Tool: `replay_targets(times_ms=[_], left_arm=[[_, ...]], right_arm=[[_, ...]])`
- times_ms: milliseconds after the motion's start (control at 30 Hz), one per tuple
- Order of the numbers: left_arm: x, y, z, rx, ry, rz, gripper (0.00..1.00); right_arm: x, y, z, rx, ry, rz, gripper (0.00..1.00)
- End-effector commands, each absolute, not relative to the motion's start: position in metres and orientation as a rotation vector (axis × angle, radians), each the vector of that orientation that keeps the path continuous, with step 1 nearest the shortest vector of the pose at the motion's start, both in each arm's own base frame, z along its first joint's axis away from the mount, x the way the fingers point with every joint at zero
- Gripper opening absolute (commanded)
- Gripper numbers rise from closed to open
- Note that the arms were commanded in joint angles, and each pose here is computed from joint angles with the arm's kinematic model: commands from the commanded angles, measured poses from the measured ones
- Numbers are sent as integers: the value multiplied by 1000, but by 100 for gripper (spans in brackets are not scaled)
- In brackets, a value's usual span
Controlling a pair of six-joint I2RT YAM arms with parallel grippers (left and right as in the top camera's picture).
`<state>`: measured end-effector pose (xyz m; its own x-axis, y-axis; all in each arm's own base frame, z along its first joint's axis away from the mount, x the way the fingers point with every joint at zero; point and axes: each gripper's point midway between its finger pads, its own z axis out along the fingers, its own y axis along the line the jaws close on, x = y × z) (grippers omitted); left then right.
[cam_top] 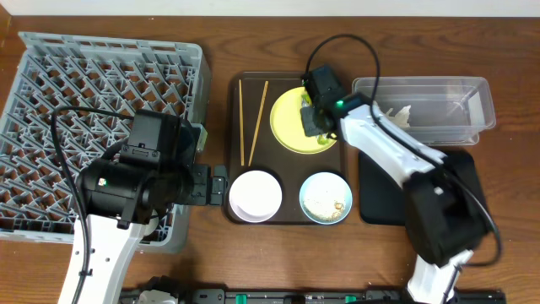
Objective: Sort waste into correct bins and load items into the dishwasher
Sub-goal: 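Carry the waste to the clear bin and release it with the right gripper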
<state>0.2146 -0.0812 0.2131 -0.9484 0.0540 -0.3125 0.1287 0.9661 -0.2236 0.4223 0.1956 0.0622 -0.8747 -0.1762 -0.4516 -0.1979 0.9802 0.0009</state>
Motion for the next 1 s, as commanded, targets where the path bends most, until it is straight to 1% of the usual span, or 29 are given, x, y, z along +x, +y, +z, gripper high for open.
replay_targets(times_ms=[0,33,133,200,367,400,467,500,533,633,733,800,833,900,933,967], left_arm=[[215,-82,218,158,2789,-346,98],[215,-82,218,158,2790,-346,98],[215,-82,218,158,2789,-346,98],[215,-82,218,158,2789,-346,98],[215,-82,218,158,2789,-346,98],[215,-82,218,158,2789,-346,98],[215,-82,218,158,2789,-346,98],[215,-82,218,158,2789,-346,98],[215,-82,218,158,2789,-346,98],[215,-82,218,158,2789,-346,98],[215,-82,218,158,2789,-346,98],[215,-82,218,158,2789,-346,98],[215,-82,218,158,2789,-346,98],[215,-82,218,158,2789,-346,98],[215,-82,218,158,2789,-346,98],[215,-82,218,158,2789,-346,98]], right_arm=[[434,178,144,-170,2495,128,1],[435,169,158,-143,2469,128,1],[439,139,173,-66,2447,82,1],[440,109,169,8,2474,26,1],[448,51,130,157,2572,-74,2],[451,42,121,182,2584,-80,5],[452,38,110,199,2611,-55,15],[451,40,109,195,2623,-22,24],[448,46,112,185,2631,33,31],[440,68,137,136,2606,192,39],[421,99,176,44,2559,352,44],[406,118,197,-23,2530,381,48],[399,123,206,-49,2514,360,49],[390,130,218,-81,2485,289,40],[387,133,219,-91,2480,269,34],[385,137,219,-106,2481,251,30]])
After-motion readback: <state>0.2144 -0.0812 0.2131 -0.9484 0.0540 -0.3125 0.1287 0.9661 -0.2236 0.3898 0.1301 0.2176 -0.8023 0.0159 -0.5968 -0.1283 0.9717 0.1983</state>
